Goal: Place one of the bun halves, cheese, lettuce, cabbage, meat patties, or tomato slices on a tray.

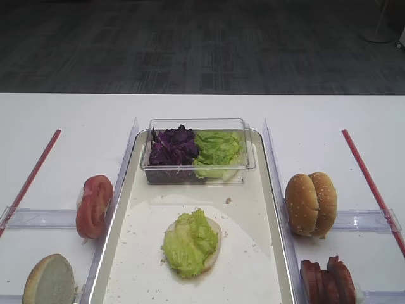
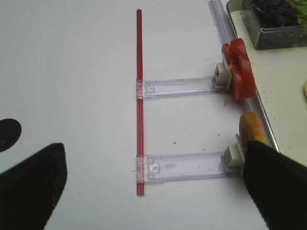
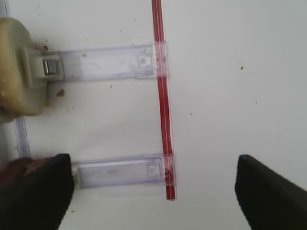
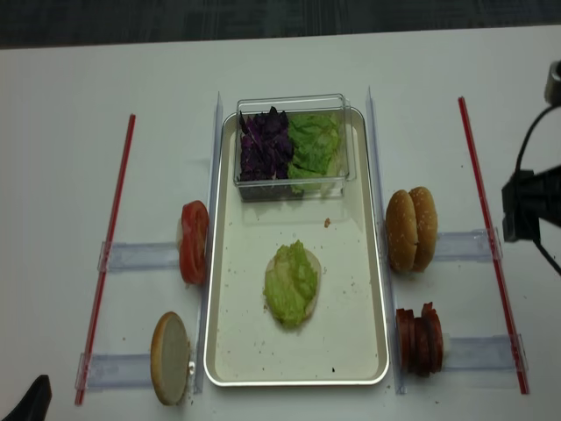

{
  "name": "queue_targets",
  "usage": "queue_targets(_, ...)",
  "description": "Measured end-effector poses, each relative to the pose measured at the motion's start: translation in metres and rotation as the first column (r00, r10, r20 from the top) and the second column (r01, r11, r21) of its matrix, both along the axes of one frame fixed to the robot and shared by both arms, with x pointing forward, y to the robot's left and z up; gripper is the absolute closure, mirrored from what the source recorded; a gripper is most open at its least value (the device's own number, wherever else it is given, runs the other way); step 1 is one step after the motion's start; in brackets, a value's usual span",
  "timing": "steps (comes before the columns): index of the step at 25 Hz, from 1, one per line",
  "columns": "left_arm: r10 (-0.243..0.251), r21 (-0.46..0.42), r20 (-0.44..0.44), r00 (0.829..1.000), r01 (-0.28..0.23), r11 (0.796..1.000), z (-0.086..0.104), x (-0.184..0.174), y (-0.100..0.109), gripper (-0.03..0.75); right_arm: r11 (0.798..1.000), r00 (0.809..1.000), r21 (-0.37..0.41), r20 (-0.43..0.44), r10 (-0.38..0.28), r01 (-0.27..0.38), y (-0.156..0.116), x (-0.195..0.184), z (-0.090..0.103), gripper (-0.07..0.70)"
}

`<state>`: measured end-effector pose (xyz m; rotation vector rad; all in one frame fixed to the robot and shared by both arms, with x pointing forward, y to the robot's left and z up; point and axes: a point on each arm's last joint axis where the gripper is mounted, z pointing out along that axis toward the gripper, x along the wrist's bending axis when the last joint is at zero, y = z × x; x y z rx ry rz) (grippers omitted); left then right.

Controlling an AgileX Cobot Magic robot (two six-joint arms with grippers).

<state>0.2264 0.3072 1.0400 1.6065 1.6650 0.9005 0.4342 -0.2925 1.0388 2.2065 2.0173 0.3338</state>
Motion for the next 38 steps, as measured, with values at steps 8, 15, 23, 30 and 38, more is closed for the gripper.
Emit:
queue_targets(8,0.0,0.0,0.0,1.0,0.0,1.0,0.0,0.0,0.0,0.026,1.0,0.995,-0.009,0.092,0.022,-0.021,-0.001,-0.058,-0.006,-0.06)
queue_targets(15,0.0,0.0,0.0,1.0,0.0,1.0,0.0,0.0,0.0,0.026,0.999,0.986,-0.015,0.165,0.037,-0.035,-0.001,-0.096,-0.011,-0.06)
queue_targets(23,0.0,0.0,0.0,1.0,0.0,1.0,0.0,0.0,0.0,0.026,0.998,0.949,-0.032,0.308,0.061,-0.054,-0.001,-0.128,-0.007,-0.06)
queue_targets(30,0.0,0.0,0.0,1.0,0.0,1.0,0.0,0.0,0.0,0.026,0.998,0.879,-0.042,0.473,0.064,-0.05,-0.001,-0.156,0.002,-0.06)
queue_targets(38,0.0,0.0,0.0,1.0,0.0,1.0,0.0,0.0,0.0,0.026,0.996,0.787,-0.063,0.611,0.087,-0.061,-0.001,-0.182,0.007,-0.06)
